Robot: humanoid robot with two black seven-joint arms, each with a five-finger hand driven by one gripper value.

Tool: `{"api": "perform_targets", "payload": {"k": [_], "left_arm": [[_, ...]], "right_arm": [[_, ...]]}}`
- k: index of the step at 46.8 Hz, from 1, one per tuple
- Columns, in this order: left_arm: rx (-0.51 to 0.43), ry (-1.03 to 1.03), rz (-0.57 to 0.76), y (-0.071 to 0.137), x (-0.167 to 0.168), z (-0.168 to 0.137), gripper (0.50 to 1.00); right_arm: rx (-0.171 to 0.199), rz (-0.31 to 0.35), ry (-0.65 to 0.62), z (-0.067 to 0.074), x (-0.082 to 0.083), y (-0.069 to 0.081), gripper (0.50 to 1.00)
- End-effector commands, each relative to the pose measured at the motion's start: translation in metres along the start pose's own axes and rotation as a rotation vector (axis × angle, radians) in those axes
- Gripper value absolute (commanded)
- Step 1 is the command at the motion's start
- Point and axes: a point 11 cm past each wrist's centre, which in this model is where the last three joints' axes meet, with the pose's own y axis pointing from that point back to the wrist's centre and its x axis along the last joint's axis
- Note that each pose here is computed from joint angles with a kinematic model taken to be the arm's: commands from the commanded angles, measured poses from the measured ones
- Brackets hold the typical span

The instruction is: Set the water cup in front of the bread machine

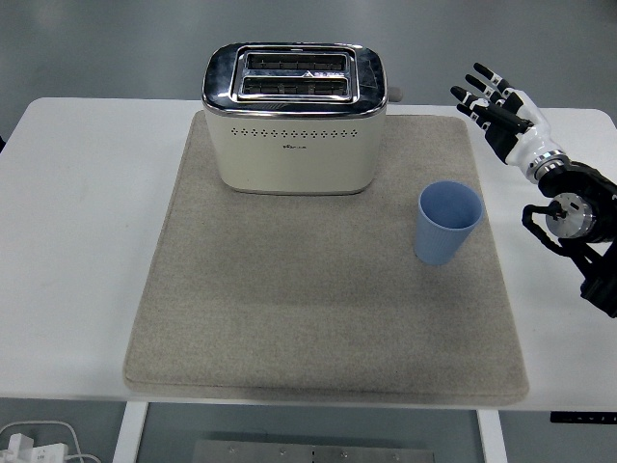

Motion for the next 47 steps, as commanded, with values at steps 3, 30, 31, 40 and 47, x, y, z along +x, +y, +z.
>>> {"api": "perform_targets", "payload": {"k": [3,30,31,40,47], "left_arm": [[0.002,-0.001,0.001,0.0,0.0,0.0,1.0],[0.002,-0.004,-0.005,0.0,-0.002,0.0,1.0],[0.002,-0.004,-0.005,0.0,-0.002,0.0,1.0],[0.002,-0.005,-0.013,0.0,-0.004,0.0,1.0],[0.002,-0.005,-0.013,0.0,-0.004,0.0,1.0]], "right_arm": [[0.002,0.001,0.001,-0.001,0.0,0.0,0.928],[-0.002,-0.036,-0.012,0.001,0.004,0.006,0.928],[-0.001,-0.038,-0.012,0.0,0.004,0.007,0.928],[0.018,-0.063,-0.002,-0.009,0.015,0.017,0.928],[0.028,-0.088,0.014,-0.02,0.027,0.027,0.928]]}}
